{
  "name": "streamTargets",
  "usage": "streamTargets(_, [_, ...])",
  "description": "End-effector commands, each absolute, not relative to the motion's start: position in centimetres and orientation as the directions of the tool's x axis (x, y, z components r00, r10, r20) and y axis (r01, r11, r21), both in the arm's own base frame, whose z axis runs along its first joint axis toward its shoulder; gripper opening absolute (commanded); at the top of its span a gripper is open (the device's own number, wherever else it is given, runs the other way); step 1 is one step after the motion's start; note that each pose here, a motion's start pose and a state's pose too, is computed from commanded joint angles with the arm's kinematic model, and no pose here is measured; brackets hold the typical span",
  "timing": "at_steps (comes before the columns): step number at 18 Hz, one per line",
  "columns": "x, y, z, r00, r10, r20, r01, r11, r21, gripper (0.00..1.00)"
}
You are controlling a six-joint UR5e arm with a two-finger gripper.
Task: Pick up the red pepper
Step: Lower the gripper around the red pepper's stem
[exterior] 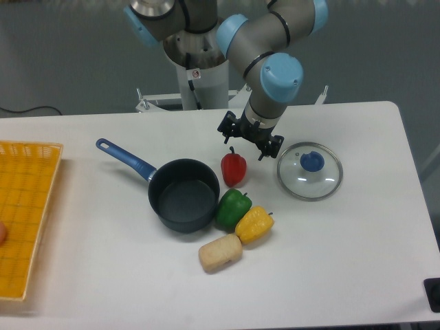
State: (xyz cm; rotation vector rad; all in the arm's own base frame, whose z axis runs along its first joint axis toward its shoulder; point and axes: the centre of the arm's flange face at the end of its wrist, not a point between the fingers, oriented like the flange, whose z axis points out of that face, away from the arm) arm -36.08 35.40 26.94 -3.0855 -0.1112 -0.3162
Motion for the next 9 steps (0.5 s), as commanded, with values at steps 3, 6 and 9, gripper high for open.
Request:
streamTargets(3, [-36.0, 35.9, 25.6, 0.976, 0.074, 0.206, 0.08, -0.997, -0.021, 1.0])
streamTargets(6, [-35.8, 36.7, 25.1, 0.975, 0.101, 0.197, 0.106, -0.994, -0.013, 1.0])
streamTargets(9, [-35.5, 37.2, 24.7, 0.974, 0.126, 0.188, 0.128, -0.992, 0.001, 1.0])
